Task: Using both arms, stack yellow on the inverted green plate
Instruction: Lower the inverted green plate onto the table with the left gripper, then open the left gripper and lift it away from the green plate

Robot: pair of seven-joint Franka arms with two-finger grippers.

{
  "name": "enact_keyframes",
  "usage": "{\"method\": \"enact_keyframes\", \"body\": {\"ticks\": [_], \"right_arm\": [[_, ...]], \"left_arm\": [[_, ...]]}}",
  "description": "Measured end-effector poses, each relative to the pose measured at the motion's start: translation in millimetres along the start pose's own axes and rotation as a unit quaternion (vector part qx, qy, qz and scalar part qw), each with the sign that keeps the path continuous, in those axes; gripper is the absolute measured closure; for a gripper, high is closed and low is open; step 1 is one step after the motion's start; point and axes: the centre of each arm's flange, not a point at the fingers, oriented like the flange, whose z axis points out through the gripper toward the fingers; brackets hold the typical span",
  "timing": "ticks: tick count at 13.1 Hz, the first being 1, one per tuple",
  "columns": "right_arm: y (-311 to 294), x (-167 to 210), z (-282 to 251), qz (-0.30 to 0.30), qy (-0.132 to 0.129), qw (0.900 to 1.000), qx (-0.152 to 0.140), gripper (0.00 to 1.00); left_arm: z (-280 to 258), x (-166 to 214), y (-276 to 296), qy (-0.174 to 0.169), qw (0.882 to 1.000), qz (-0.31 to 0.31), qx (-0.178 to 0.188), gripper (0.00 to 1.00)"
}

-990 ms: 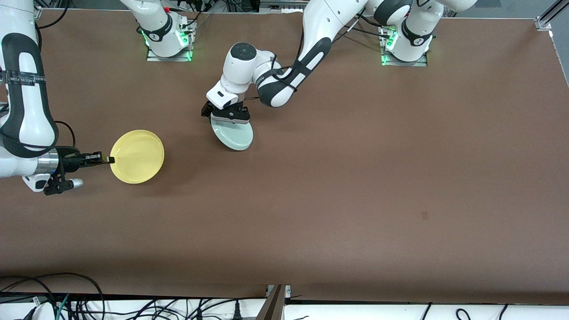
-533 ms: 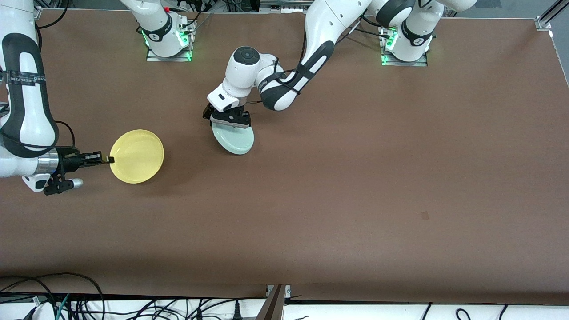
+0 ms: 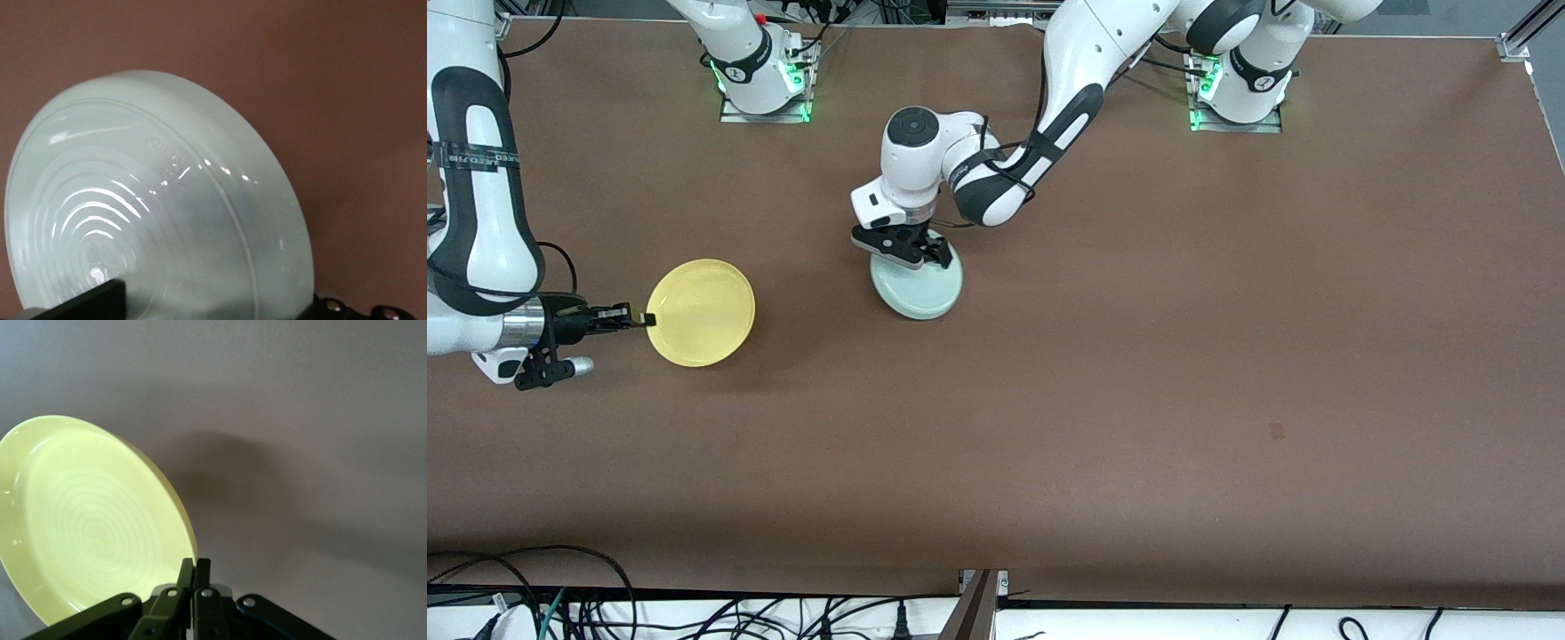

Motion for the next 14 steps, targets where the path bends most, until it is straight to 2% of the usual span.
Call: {"method": "enact_keyframes", "body": {"ticks": [2,4,6,8,10,12,14], "right_arm": [[0,0,0,0.0,0.0,1.0,0.0,0.98],[0,0,0,0.0,0.0,1.0,0.0,0.98],[0,0,0,0.0,0.0,1.0,0.0,0.98],[0,0,0,0.0,0.0,1.0,0.0,0.98],[0,0,0,0.0,0.0,1.0,0.0,0.98],[1,0,0,0.0,0.0,1.0,0.0,0.98],[1,0,1,0.0,-0.001,1.0,0.0,0.98]], "left_arm": [[-12,-5,-19,-0.061,0.996,0.048,0.052,0.0],[-26,-12,-31,-0.105,0.986,0.086,0.095,0.0],[-28,-16,-43,-0.12,0.974,0.119,0.151,0.0],[-28,-19,-41,-0.118,0.97,0.131,0.166,0.0],[-33,-24,-27,-0.12,0.973,0.135,0.147,0.0],[-43,-32,-7,-0.138,0.98,0.118,0.087,0.0],[-52,-35,3,-0.165,0.982,0.091,0.03,0.0]]}}
